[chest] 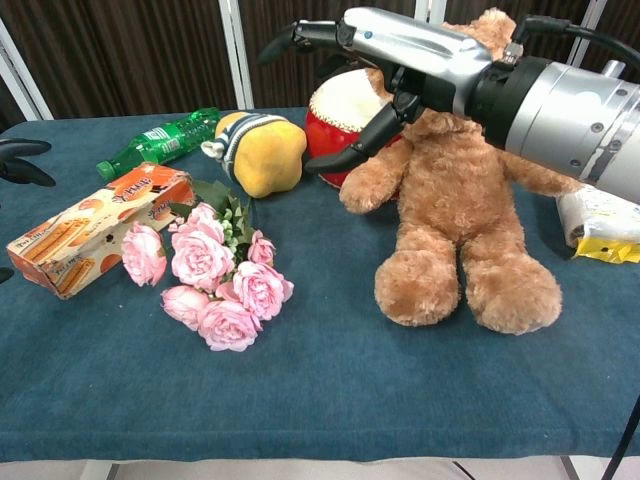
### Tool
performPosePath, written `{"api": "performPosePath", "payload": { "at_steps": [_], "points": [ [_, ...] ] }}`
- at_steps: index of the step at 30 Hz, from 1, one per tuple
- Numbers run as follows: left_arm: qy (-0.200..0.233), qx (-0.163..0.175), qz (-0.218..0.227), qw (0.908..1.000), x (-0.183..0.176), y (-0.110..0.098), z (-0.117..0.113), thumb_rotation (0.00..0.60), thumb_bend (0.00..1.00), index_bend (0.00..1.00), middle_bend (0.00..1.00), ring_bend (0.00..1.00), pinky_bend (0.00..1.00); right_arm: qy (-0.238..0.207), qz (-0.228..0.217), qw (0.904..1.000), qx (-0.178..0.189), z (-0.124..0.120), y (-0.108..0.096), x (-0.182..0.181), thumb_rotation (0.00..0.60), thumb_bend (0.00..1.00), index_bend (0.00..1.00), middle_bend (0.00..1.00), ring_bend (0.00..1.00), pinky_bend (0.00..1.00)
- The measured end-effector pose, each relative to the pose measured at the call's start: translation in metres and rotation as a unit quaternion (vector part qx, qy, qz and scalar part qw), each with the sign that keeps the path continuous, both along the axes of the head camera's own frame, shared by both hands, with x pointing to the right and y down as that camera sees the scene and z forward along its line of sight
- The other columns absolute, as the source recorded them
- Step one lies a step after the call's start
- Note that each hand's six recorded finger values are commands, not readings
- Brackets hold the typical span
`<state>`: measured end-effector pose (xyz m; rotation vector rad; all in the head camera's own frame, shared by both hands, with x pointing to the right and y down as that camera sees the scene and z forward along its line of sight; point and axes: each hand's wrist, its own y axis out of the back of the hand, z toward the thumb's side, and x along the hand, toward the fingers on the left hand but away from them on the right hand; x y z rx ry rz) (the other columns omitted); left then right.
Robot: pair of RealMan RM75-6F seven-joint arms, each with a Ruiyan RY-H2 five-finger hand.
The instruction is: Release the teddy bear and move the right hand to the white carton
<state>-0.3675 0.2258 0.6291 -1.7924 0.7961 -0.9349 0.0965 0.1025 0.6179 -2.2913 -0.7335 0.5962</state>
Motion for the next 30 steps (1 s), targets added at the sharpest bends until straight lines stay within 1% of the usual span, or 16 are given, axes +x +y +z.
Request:
{"api": "performPosePath", "payload": {
  "at_steps": [4, 8, 15, 21, 26, 30],
  "points": [
    [0.014, 0.008, -0.002, 0.9999, 0.000, 0.000, -0.002, 0.600, 0.28, 0.09, 0.24, 0.22, 0.37, 0.007, 0.001, 1.0000, 0.001, 0.006, 0.002, 0.002, 0.600, 0.09, 0.21, 0.07, 0.02, 0.14],
    [0.016, 0.005, -0.005, 0.9998, 0.000, 0.001, -0.002, 0.600, 0.28, 0.10, 0.24, 0.22, 0.37, 0.011, 0.001, 0.9999, -0.001, 0.010, 0.003, 0.004, 0.600, 0.09, 0.21, 0.07, 0.02, 0.14],
    [0.014, -0.001, -0.004, 0.9999, 0.000, 0.002, -0.001, 0.600, 0.28, 0.12, 0.24, 0.22, 0.37, 0.012, -0.006, 0.9999, -0.003, 0.012, 0.008, 0.005, 0.600, 0.09, 0.22, 0.07, 0.02, 0.14],
    [0.007, -0.002, -0.014, 0.9999, -0.005, 0.000, -0.003, 0.600, 0.28, 0.15, 0.24, 0.22, 0.37, 0.020, -0.030, 0.9993, -0.012, 0.013, 0.025, 0.013, 0.600, 0.09, 0.24, 0.07, 0.02, 0.14],
    [-0.003, -0.001, -0.036, 0.9993, -0.017, -0.002, -0.009, 0.600, 0.28, 0.19, 0.24, 0.22, 0.37, 0.013, -0.055, 0.9982, -0.018, 0.005, 0.044, 0.023, 0.600, 0.09, 0.28, 0.07, 0.02, 0.14],
    [-0.021, 0.003, -0.058, 0.9981, -0.030, -0.004, -0.016, 0.600, 0.28, 0.23, 0.24, 0.22, 0.37, 0.011, -0.074, 0.9971, -0.008, -0.005, 0.059, 0.037, 0.600, 0.09, 0.31, 0.09, 0.02, 0.14]
  ]
}}
